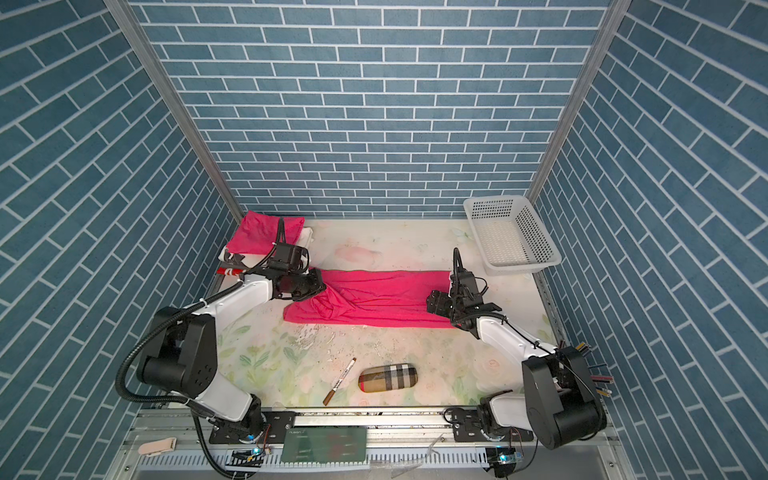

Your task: Fold and stack the t-shirts

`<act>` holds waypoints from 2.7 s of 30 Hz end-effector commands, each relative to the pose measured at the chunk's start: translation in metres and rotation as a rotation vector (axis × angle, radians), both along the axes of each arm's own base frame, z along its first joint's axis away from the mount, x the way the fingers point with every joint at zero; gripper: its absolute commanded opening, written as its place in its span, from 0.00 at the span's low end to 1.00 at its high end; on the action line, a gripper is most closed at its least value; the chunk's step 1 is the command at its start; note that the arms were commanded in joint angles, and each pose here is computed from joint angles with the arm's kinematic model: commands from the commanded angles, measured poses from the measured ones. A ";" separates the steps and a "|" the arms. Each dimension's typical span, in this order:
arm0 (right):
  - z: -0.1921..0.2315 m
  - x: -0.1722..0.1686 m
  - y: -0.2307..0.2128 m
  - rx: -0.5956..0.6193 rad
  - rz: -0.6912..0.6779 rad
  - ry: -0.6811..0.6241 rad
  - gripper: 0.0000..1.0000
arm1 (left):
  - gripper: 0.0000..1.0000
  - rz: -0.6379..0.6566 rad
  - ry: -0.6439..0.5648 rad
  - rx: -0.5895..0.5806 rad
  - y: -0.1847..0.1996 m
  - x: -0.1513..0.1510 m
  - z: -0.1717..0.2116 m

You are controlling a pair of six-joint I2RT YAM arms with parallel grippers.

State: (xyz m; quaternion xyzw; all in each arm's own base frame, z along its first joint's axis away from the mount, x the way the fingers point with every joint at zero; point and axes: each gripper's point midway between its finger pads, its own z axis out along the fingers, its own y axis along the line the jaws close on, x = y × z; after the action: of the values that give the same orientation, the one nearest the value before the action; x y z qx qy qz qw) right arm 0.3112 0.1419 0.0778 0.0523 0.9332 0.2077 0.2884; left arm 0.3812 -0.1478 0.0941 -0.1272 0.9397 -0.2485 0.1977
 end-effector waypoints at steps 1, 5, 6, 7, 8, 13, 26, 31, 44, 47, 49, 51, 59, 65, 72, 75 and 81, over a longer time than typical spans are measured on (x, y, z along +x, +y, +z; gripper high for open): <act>0.010 -0.001 0.009 0.030 0.010 -0.008 0.86 | 0.00 -0.023 0.001 0.026 -0.003 0.016 -0.004; 0.015 -0.004 0.022 0.037 0.058 -0.030 0.87 | 0.11 -0.027 0.023 0.026 -0.007 0.036 -0.017; 0.017 -0.005 0.027 0.037 0.081 -0.042 0.87 | 0.21 -0.026 0.030 0.027 -0.008 0.040 -0.020; 0.019 -0.005 0.033 0.036 0.107 -0.056 0.87 | 0.31 -0.027 0.031 0.028 -0.008 0.044 -0.021; 0.023 -0.006 0.040 0.034 0.140 -0.074 0.87 | 0.44 -0.023 0.031 0.030 -0.006 0.049 -0.022; 0.041 -0.003 0.077 -0.022 0.315 -0.198 0.84 | 0.85 0.023 -0.060 0.037 0.014 0.078 0.024; 0.051 -0.009 0.240 -0.195 0.834 -0.520 0.69 | 0.86 0.097 -0.078 -0.284 0.058 -0.004 0.056; 0.027 -0.017 0.287 -0.219 0.945 -0.532 0.67 | 0.86 0.127 -0.039 -0.441 0.047 -0.026 0.031; -0.008 -0.015 0.336 -0.186 1.019 -0.516 0.47 | 0.86 0.256 0.030 -0.455 0.071 -0.040 -0.027; -0.013 -0.010 0.340 -0.201 1.011 -0.513 0.39 | 0.86 0.275 0.055 -0.453 0.077 -0.046 -0.041; -0.014 -0.007 0.341 -0.209 1.006 -0.519 0.33 | 0.86 0.280 0.065 -0.445 0.080 -0.049 -0.047; -0.014 -0.002 0.341 -0.222 0.990 -0.525 0.22 | 0.86 0.286 0.071 -0.434 0.083 -0.051 -0.052; 0.007 0.024 0.335 -0.218 0.880 -0.545 0.00 | 0.86 0.301 0.112 -0.405 0.091 -0.060 -0.072; 0.008 0.064 0.325 -0.236 0.792 -0.517 0.00 | 0.86 0.310 0.123 -0.398 0.095 -0.063 -0.076; -0.012 0.091 0.312 -0.287 0.752 -0.439 0.00 | 0.86 0.321 0.133 -0.387 0.099 -0.066 -0.079; -0.015 0.095 0.304 -0.306 0.736 -0.424 0.00 | 0.86 0.327 0.135 -0.383 0.101 -0.066 -0.080; -0.018 0.099 0.286 -0.309 0.703 -0.395 0.22 | 0.86 0.338 0.146 -0.358 0.106 -0.069 -0.082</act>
State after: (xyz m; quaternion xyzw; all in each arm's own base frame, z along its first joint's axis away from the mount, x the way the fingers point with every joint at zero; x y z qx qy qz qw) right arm 0.4041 0.4423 0.0616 -0.3668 0.8314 0.1717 0.3806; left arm 0.3313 -0.0637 0.0492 -0.2833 0.8371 -0.4361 0.1696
